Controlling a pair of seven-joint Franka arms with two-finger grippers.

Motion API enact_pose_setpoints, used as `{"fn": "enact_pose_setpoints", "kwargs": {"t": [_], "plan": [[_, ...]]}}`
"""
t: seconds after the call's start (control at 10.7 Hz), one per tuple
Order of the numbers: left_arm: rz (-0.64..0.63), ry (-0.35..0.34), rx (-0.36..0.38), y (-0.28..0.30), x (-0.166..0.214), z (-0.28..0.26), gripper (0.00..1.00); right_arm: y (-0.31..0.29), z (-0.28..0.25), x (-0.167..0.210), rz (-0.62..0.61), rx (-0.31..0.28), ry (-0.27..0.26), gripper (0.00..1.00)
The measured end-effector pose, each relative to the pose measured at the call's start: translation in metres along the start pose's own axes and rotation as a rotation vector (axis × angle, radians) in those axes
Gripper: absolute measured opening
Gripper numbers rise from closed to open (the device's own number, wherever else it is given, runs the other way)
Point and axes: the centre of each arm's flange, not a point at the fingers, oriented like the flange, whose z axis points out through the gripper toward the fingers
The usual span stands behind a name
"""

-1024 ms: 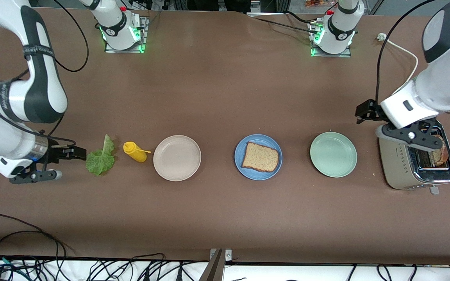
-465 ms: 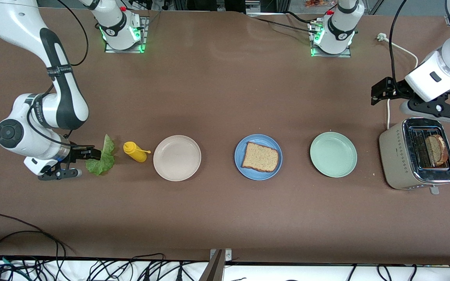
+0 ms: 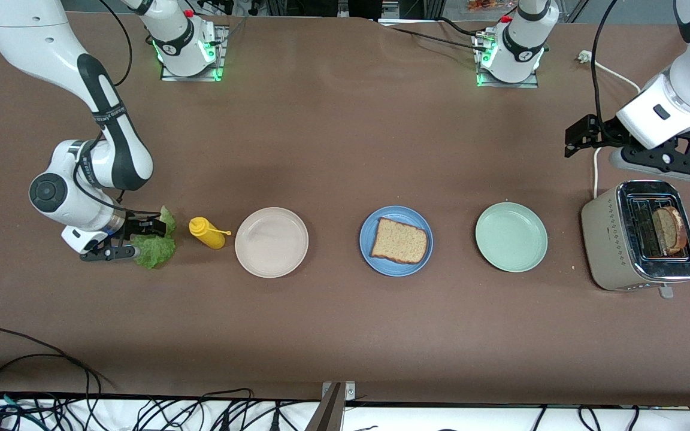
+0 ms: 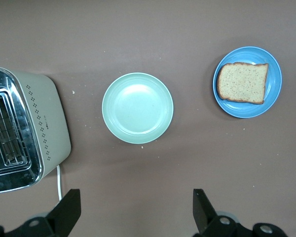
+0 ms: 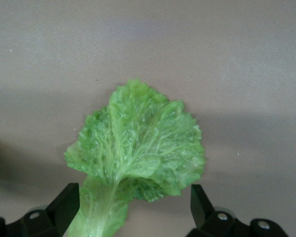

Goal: Make sandwich in blue plate with both arms
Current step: 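Raise the left gripper away while the right gripper reaches the lettuce, then close the right gripper on the green lettuce leaf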

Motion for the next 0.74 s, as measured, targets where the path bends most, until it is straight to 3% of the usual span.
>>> {"fn": "enact_pose_setpoints", "kwargs": {"t": [0.37,0.74], "plan": [[0.002,0.006,0.001,0.0027,-0.004,-0.0028,1.0,0.0,-0.0046,0.0024,-0.015,-0.003,0.018,1.0],[0.0,0.002,0.001,0.0013,-0.0035,-0.0011,1.0,0.0003,0.0031,0.0061,-0.057,-0.012,0.068,0.97]]}}
